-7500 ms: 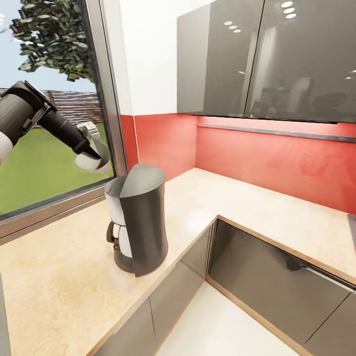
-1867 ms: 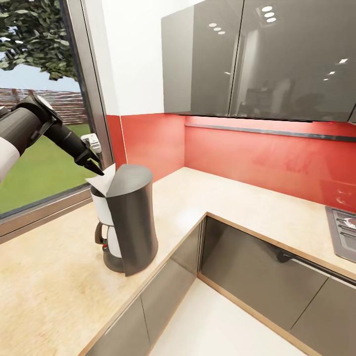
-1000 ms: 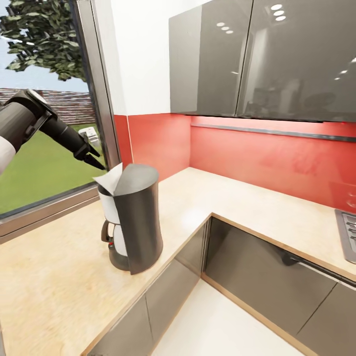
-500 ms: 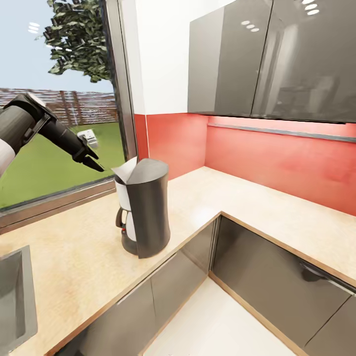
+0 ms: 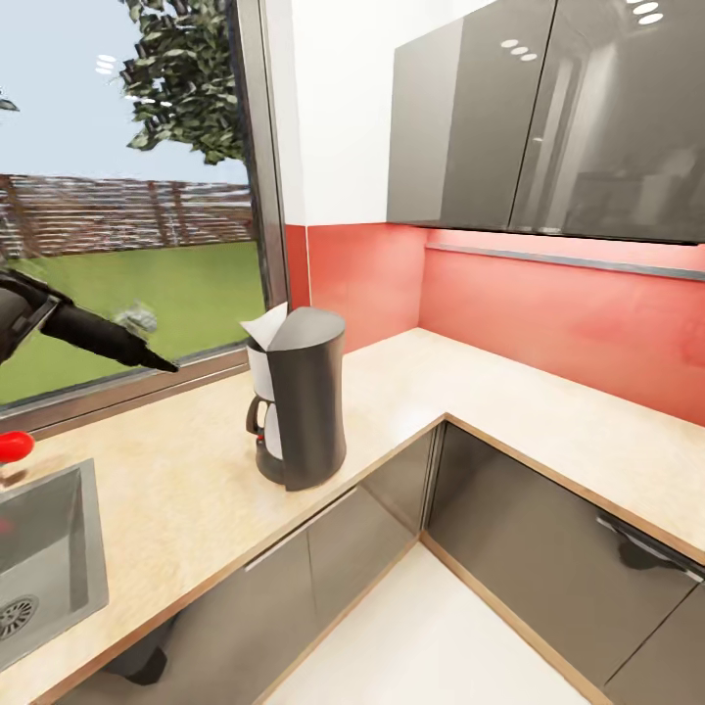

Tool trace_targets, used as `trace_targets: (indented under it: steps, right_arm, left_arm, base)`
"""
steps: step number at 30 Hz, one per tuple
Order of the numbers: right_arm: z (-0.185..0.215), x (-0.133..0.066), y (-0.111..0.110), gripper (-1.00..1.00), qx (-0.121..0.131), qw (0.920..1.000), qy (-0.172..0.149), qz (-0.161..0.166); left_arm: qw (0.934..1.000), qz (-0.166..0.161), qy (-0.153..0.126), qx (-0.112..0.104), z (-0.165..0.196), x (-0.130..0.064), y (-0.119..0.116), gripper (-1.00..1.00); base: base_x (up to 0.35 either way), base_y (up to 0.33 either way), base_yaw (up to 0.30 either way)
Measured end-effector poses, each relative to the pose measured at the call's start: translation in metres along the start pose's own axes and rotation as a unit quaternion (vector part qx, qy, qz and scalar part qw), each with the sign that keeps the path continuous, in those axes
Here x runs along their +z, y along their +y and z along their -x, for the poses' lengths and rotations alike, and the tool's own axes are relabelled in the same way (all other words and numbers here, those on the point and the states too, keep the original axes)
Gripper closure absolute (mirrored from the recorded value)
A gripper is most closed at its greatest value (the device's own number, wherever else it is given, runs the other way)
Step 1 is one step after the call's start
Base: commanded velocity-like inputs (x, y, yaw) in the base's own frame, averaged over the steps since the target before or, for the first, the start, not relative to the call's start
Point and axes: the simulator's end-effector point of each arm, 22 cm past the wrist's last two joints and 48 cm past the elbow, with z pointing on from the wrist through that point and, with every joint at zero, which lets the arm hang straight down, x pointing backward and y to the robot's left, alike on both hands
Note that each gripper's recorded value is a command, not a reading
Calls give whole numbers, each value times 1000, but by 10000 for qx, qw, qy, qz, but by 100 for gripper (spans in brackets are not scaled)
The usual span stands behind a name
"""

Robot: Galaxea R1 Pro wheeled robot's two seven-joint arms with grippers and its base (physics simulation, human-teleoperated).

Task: Set up a coffee station on the kitchen countertop: keep the coffee maker on the countertop, move the bottle of coffee from the kitchen shelf to the counter next to the coffee maker, place a paper coffee filter on top of the coffee maker, put the saucer next to the coffee maker with the coffee cup on the saucer, and place the electric kettle next to the coffee maker.

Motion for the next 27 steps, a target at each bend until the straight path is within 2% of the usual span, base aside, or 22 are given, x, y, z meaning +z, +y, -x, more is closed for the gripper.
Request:
trace_targets:
  steps: [1, 2, 4, 5, 6, 10, 15, 19, 24, 27]
  right_arm:
    - [1, 0, 0, -100, 0, 10000, -31, 0]
    - [2, 0, 0, -100, 0, 10000, -51, 0]
    - [6, 0, 0, -100, 0, 9999, -126, 0]
    - [8, 0, 0, -100, 0, 9998, -190, 0]
    - [8, 0, 0, -100, -1, 9998, -184, 0]
    - [10, 0, 0, -100, -1, 9998, -217, 0]
    - [18, 0, 1, -100, 7, 9995, -313, 7]
    - [26, 0, 4, -100, 9, 9992, -397, 27]
    - [27, 0, 5, -100, 13, 9992, -401, 32]
    - [27, 0, 5, -100, 15, 9992, -400, 29]
  left_arm:
    - [9997, 36, -178, -146, -8, 8, 6, -100]
    - [9994, 55, -286, -187, -12, 13, 9, -100]
    - [9975, 220, -659, -138, -28, 36, 20, -100]
    - [9914, 583, -1166, -86, -40, 56, 34, -100]
    - [9916, 644, -1113, -116, -58, 71, 37, -100]
    - [9831, 1006, -1488, -365, -94, 99, 44, -100]
    - [9706, 1205, -2031, -462, -125, 117, 41, -100]
    - [9670, 1284, -2118, -602, -159, 123, 40, -100]
    - [9691, 1305, -1974, -694, -188, 130, 37, -100]
    - [9690, 1316, -1968, -713, -191, 131, 37, -100]
  base:
    - [-2, -1, 1]
    - [-1, -1, 1]
    - [0, 0, 0]
    - [0, 0, 0]
    - [0, 0, 0]
    - [0, 0, 0]
    - [0, 0, 0]
    - [0, 0, 0]
    - [-66, 0, 0]
    - [-278, -2, 26]
